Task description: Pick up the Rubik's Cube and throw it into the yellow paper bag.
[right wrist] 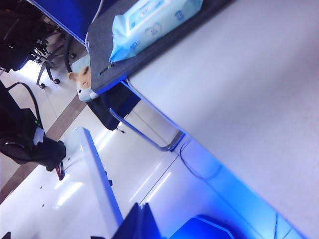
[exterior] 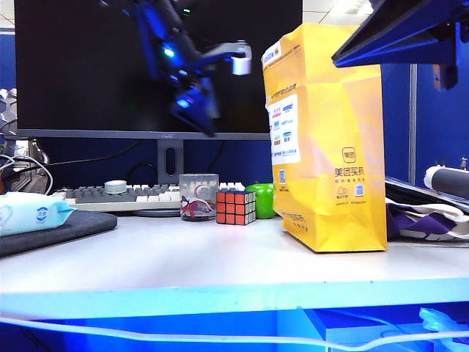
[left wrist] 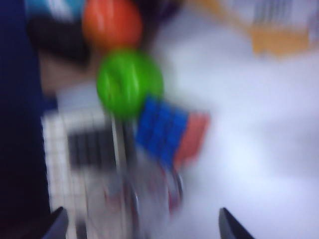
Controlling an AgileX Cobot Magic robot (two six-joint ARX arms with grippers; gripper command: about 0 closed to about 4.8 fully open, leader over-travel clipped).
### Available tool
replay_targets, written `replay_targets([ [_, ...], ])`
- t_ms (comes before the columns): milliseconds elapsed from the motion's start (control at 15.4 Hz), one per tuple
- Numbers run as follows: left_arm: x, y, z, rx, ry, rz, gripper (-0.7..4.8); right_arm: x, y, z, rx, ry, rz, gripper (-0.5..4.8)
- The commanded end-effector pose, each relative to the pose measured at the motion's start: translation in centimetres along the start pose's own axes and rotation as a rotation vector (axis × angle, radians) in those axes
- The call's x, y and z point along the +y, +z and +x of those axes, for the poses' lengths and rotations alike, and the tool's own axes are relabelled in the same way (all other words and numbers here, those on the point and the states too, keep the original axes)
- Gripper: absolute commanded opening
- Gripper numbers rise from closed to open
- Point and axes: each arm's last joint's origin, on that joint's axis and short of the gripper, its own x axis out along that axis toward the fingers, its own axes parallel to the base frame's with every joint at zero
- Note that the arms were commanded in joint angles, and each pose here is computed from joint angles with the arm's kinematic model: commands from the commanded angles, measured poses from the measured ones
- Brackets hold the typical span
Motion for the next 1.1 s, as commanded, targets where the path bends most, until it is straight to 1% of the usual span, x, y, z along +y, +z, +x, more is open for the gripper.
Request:
replay_targets([
  [65, 0.4, 0.2, 0.8, -0.075, 0.029, 0.043, 4.04, 0.2, 0.5, -0.1, -0.028, 0.005, -0.041, -0.01],
  [194, 0.4, -0.5, 1.8, -0.097, 0.03, 0.036, 4.04, 0.2, 0.7, -0.1, -0.044, 0.005, -0.059, -0.01],
  [324, 0.1, -1.6, 3.6, -0.096, 0.005, 0.023, 4.04, 0.2, 0.9, -0.1, -0.057, 0.006, -0.071, -0.01],
  [454, -0.3, -2.3, 5.0, -0.092, -0.01, 0.03, 4.04, 0.2, 0.9, -0.1, -0.057, 0.006, -0.071, -0.01],
  [648, 0.0, -2.9, 6.2, -0.142, 0.03, 0.042, 3.96, 0.2, 1.0, -0.1, -0.063, 0.005, -0.08, -0.01],
  [778, 0.2, -3.0, 6.6, -0.158, 0.051, 0.044, 3.95, 0.2, 1.0, -0.1, -0.064, 0.006, -0.08, -0.01],
  [972, 0.0, -3.4, 8.0, -0.161, 0.063, -0.001, 3.88, 0.2, 1.0, -0.1, -0.066, 0.002, -0.082, -0.01],
  [1037, 0.0, -3.5, 8.6, -0.167, 0.085, -0.021, 3.59, 0.2, 1.1, -0.1, -0.069, 0.001, -0.087, -0.01],
  [1102, 0.1, -3.6, 9.3, -0.182, 0.118, -0.052, 3.57, 0.2, 1.1, -0.1, -0.072, 0.002, -0.091, -0.01],
])
